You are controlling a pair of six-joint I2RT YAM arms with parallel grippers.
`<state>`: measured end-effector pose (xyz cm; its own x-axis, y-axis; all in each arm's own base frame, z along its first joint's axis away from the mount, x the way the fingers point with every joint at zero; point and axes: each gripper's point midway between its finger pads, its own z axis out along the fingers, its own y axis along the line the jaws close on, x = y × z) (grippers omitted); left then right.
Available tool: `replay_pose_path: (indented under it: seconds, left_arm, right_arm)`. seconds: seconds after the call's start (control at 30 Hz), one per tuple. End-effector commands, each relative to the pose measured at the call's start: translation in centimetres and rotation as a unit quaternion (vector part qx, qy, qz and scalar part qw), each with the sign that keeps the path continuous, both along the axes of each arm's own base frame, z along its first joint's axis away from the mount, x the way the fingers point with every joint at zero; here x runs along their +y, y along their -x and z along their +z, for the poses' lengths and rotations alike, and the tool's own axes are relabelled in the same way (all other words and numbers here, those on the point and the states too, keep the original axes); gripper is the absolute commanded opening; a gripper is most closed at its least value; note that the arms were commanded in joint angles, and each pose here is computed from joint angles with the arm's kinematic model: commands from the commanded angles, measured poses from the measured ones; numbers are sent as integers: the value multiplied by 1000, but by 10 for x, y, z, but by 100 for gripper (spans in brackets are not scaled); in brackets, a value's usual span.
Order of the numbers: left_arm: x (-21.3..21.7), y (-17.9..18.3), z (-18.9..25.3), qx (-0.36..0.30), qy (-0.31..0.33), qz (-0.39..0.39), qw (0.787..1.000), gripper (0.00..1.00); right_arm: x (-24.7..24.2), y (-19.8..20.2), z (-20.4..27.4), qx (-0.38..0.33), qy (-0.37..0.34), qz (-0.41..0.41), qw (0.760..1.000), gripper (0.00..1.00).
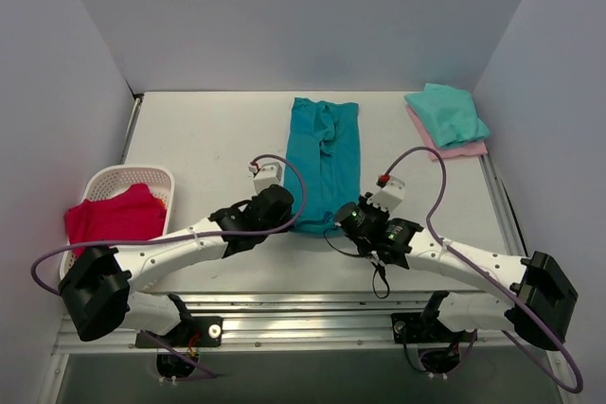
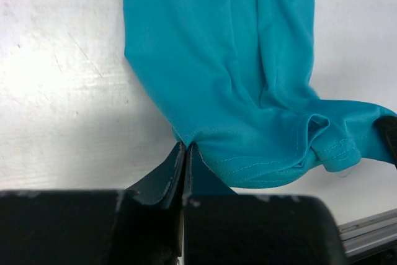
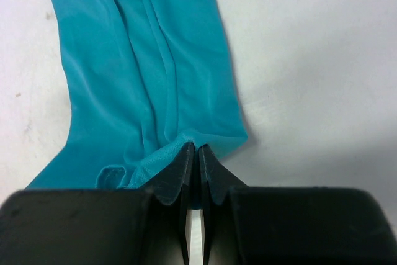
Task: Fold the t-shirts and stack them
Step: Grab the bottom of the folded rectangular tshirt with both arms, then fold the folded rectangular tshirt in 1/3 of the way
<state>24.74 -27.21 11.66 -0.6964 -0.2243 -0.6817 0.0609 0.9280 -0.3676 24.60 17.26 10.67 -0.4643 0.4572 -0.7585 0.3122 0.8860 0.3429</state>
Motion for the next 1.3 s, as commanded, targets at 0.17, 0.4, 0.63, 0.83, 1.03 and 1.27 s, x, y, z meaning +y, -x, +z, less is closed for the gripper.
replay_pose_path:
  seconds: [0.17, 0.4, 0.63, 0.83, 1.03, 1.27]
  left_arm:
    - [0, -50, 53, -49, 35, 26, 998, 2]
    - [2, -91, 58, -58, 40, 41, 997, 3]
    - [2, -134, 66, -52, 59, 39, 996, 3]
    - [0, -161, 66, -49, 75, 35, 995, 3]
    - [-2, -200, 65, -44, 82, 30, 995, 3]
    - [-11, -277, 41, -18, 104, 13, 994, 10]
  right_arm:
    - [-18, -53, 36, -47, 41, -70, 996, 0]
    - [-9, -86, 37, -40, 62, -88, 993, 0]
    - [-5, -106, 44, -53, 63, -110, 991, 0]
    - [-5, -126, 43, -52, 67, -123, 989, 0]
    - [-7, -162, 19, -25, 70, -126, 989, 0]
    - [-20, -236, -27, 18, 63, -140, 988, 0]
